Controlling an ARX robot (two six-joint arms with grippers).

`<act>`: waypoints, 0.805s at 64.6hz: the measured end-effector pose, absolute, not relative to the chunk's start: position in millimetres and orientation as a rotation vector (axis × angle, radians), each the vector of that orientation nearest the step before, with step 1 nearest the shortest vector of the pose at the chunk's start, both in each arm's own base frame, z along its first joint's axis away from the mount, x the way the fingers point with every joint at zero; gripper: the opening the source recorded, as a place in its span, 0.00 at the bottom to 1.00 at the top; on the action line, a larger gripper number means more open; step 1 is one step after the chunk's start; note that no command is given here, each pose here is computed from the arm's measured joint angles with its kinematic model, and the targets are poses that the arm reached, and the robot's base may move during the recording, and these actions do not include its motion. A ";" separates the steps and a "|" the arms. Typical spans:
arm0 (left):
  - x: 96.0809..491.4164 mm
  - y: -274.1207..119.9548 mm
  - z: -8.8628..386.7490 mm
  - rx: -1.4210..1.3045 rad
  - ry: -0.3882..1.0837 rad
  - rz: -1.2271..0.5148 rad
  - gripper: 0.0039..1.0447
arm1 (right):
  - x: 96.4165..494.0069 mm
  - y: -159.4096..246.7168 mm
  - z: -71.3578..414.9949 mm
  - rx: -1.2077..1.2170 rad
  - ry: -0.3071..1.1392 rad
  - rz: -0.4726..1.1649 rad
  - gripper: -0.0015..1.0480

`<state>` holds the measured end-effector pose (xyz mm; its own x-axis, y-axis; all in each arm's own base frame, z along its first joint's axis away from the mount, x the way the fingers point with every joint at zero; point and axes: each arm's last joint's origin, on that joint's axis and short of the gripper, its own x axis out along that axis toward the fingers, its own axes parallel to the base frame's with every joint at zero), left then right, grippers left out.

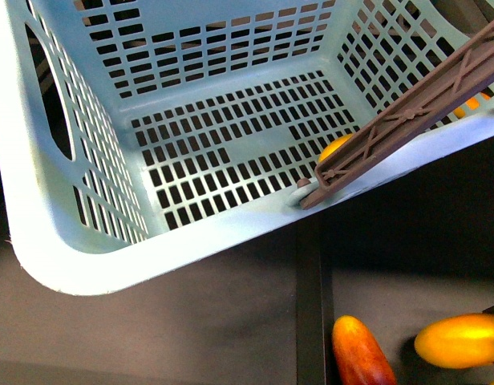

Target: Pick lemon and mango into basket

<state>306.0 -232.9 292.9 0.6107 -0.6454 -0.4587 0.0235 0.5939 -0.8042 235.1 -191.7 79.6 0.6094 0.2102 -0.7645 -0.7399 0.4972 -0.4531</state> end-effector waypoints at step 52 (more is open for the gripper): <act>306.0 -232.9 292.9 -0.856 0.833 -0.445 0.04 | 216.1 -37.4 232.3 -0.244 0.054 0.462 0.46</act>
<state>306.0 -232.9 292.9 0.6113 -0.6449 -0.4588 0.0233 0.5941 -0.8041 216.1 -37.4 232.3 0.8941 0.4350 -0.1070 -0.4479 0.8664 -0.2209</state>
